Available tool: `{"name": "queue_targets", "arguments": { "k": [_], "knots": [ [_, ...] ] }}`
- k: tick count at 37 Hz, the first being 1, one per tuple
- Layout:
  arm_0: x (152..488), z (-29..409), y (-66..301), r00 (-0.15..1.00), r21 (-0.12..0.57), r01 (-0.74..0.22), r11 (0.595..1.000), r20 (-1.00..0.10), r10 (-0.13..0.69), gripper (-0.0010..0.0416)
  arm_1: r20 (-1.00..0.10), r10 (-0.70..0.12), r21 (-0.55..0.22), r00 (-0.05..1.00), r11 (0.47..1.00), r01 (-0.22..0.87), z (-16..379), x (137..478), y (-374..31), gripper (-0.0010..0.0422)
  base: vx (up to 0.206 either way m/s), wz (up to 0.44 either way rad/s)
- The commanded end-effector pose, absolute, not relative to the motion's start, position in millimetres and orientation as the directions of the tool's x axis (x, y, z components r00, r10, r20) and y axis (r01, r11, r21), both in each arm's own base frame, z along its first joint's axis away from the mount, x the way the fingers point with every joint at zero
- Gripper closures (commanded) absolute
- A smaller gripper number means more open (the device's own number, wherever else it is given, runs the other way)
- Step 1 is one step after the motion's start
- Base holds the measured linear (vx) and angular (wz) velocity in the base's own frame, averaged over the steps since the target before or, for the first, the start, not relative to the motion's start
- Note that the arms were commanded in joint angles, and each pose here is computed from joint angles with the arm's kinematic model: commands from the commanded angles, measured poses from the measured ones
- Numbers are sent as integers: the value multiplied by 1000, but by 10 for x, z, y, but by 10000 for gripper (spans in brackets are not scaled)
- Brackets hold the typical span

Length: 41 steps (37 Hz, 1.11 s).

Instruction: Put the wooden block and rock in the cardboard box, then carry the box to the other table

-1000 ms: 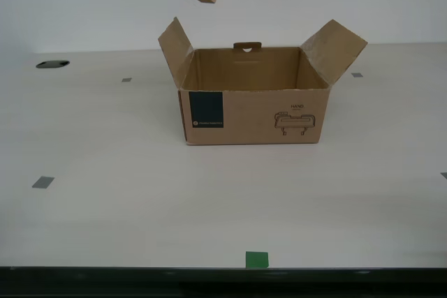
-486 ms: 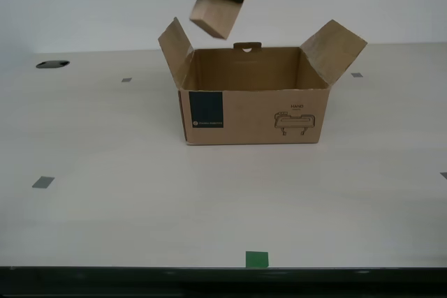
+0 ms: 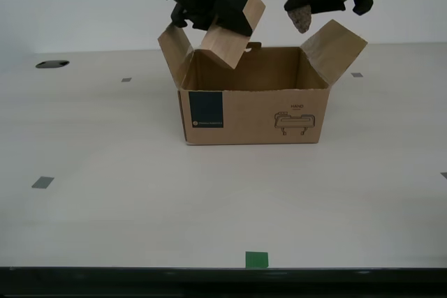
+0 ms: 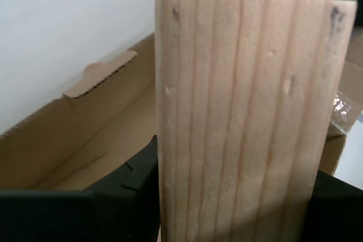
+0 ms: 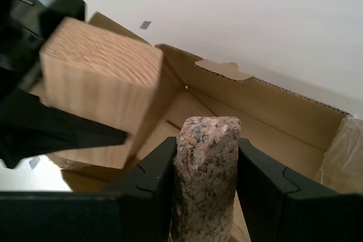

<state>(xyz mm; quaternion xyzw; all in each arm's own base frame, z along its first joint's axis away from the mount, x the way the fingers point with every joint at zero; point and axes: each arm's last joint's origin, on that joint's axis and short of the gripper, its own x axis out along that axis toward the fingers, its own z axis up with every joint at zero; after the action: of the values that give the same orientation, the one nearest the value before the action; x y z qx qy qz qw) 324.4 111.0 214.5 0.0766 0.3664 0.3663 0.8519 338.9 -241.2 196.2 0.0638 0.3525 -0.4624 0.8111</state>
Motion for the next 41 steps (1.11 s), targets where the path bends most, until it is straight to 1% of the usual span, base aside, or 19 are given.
{"name": "queue_targets", "arguments": {
  "k": [1,5,10,26,29,37,41],
  "knots": [
    [3273,2072,1161,448,403,-577,710,-571,688,406,-628,-703,-214,334,569,794,1978,3395,-2417,412,0,0],
    [3293,1982,1187,428,413,-571,709,-587,687,406,-629,-702,-214,334,569,794,1975,3395,-2417,412,0,0],
    [3287,1974,1187,423,424,-560,712,-593,685,406,-625,-704,-212,337,569,795,1990,3401,-2419,412,0,0],
    [3282,2012,1186,432,418,-567,710,-583,688,406,-621,-706,-216,340,571,792,1994,3403,-2422,412,0,0],
    [3281,2011,1186,432,438,-547,714,-583,688,406,-621,-706,-216,340,571,792,1994,3403,-2423,412,0,0],
    [3284,2014,1187,434,435,-549,714,-581,688,406,-621,-707,-216,340,571,792,1995,3404,-2423,412,0,0],
    [3284,2016,1187,433,454,-529,716,-581,689,406,-621,-706,-216,340,571,792,1994,3403,-2423,412,0,0]
  ]
}}
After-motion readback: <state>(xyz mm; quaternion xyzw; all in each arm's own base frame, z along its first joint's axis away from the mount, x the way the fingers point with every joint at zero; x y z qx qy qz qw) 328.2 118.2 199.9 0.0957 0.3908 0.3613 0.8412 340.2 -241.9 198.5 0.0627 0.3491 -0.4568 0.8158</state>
